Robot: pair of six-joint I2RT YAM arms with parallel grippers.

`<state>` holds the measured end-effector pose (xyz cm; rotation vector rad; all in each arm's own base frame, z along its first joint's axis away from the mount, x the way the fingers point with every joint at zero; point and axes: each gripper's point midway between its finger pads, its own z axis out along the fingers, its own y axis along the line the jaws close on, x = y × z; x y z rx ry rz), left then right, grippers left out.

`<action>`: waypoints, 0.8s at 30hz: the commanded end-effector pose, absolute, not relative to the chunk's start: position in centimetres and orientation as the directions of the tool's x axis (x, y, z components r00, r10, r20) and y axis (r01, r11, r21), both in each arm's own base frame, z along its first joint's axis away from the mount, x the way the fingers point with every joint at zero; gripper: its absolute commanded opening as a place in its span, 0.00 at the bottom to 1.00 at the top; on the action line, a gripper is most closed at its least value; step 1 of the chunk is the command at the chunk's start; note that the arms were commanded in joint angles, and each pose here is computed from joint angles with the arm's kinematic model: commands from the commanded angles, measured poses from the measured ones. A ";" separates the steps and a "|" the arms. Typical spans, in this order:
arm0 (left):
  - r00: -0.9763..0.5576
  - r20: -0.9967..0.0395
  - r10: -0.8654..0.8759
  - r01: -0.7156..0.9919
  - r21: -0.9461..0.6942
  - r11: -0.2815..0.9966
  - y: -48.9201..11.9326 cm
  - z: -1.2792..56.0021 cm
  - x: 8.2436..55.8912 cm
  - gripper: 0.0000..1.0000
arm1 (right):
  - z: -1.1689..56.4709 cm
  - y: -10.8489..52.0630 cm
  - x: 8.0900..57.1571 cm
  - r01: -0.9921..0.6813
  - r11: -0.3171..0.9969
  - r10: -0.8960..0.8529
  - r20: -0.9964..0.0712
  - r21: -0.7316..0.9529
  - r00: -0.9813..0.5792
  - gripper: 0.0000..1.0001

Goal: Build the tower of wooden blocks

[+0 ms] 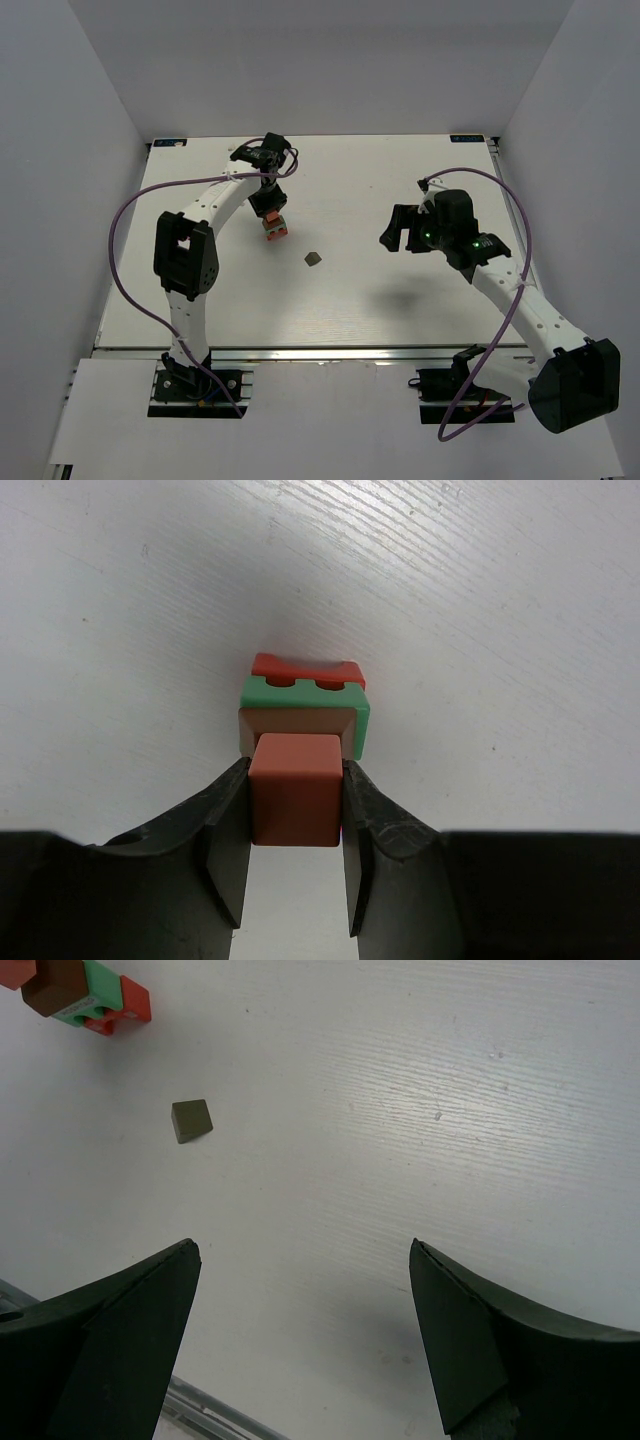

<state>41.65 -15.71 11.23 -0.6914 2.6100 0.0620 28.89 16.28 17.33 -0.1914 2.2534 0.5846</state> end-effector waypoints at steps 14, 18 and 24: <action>-0.759 -0.476 -0.444 -0.449 -0.112 0.887 -15.8 14.5 41.3 0.39 | 18.8 16.1 29.4 -0.338 0.880 0.051 -0.776 0.332 -0.629 0.89; -0.763 -0.474 -0.440 -0.451 -0.097 0.887 -15.7 14.1 41.1 0.39 | 18.7 16.0 29.4 -0.334 0.883 0.052 -0.775 0.331 -0.630 0.89; -0.760 -0.480 -0.438 -0.457 -0.085 0.886 -15.4 14.2 41.0 0.40 | 18.8 16.0 29.3 -0.338 0.882 0.050 -0.778 0.329 -0.627 0.89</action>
